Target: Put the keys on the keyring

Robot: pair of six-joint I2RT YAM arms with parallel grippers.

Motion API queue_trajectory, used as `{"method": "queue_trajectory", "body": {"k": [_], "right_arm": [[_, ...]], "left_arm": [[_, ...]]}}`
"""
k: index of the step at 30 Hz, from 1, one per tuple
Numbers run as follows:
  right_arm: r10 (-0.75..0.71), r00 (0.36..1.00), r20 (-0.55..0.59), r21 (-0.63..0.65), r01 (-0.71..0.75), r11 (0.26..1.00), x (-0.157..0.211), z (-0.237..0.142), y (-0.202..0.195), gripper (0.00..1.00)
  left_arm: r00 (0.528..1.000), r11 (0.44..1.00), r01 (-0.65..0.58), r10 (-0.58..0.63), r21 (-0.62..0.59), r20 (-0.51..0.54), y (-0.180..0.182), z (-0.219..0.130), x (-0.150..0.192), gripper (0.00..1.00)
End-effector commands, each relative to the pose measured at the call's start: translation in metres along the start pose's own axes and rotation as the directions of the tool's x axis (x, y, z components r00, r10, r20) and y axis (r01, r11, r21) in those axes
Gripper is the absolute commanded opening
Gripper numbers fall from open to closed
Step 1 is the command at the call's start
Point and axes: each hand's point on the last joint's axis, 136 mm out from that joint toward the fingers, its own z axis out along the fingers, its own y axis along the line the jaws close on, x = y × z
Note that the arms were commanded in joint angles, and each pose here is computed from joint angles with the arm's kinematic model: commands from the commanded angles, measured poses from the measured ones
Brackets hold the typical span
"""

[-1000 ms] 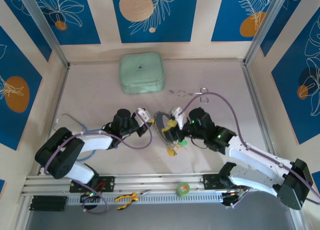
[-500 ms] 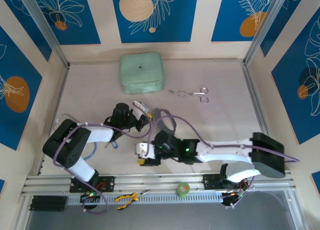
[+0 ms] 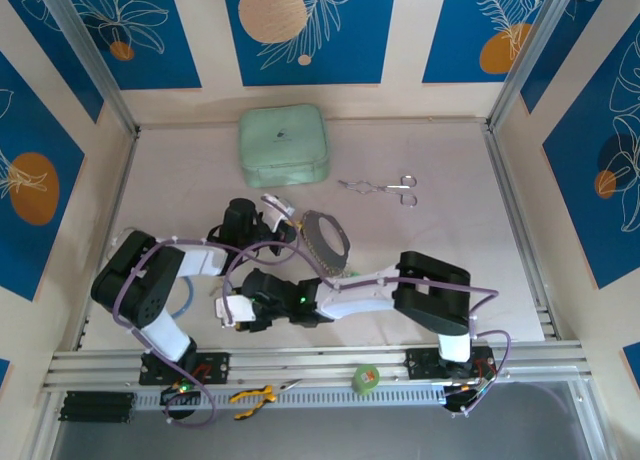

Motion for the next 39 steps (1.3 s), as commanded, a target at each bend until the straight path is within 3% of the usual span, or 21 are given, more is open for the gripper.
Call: {"method": "queue_trajectory", "body": {"k": [1, 6, 15, 21, 30, 35, 39], "right_arm": [[0.075, 0.997, 0.036, 0.086, -0.078, 0.993, -0.013, 0.008, -0.021, 0.49], [0.318, 0.945, 0.071, 0.139, -0.325, 0.935, -0.01, 0.022, -0.032, 0.51], [0.536, 0.833, 0.136, 0.23, -0.553, 0.801, 0.008, 0.048, -0.056, 0.55], [0.595, 0.787, 0.164, 0.246, -0.617, 0.747, 0.012, 0.062, -0.069, 0.58], [0.63, 0.765, 0.135, 0.288, -0.639, 0.713, 0.029, 0.077, -0.083, 0.6], [0.66, 0.745, 0.094, 0.256, -0.659, 0.708, 0.038, 0.083, -0.077, 0.57], [0.638, 0.769, 0.047, 0.257, -0.626, 0.736, 0.045, 0.081, -0.068, 0.5]], "left_arm": [[0.999, 0.999, 0.004, -0.003, -0.032, 0.05, 0.017, 0.0, -0.019, 0.0], [0.996, 0.998, 0.013, -0.007, -0.068, 0.086, 0.034, 0.001, -0.027, 0.0], [0.993, 0.997, 0.016, -0.007, -0.07, 0.116, 0.054, 0.005, -0.037, 0.0], [0.992, 0.998, 0.012, -0.004, -0.067, 0.125, 0.055, 0.002, -0.04, 0.0], [0.991, 0.998, 0.005, 0.003, -0.063, 0.134, 0.054, 0.0, -0.042, 0.0], [0.99, 0.998, 0.011, -0.003, -0.059, 0.141, 0.054, 0.0, -0.044, 0.0], [0.99, 0.998, 0.014, -0.006, -0.058, 0.142, 0.054, 0.0, -0.043, 0.0]]}}
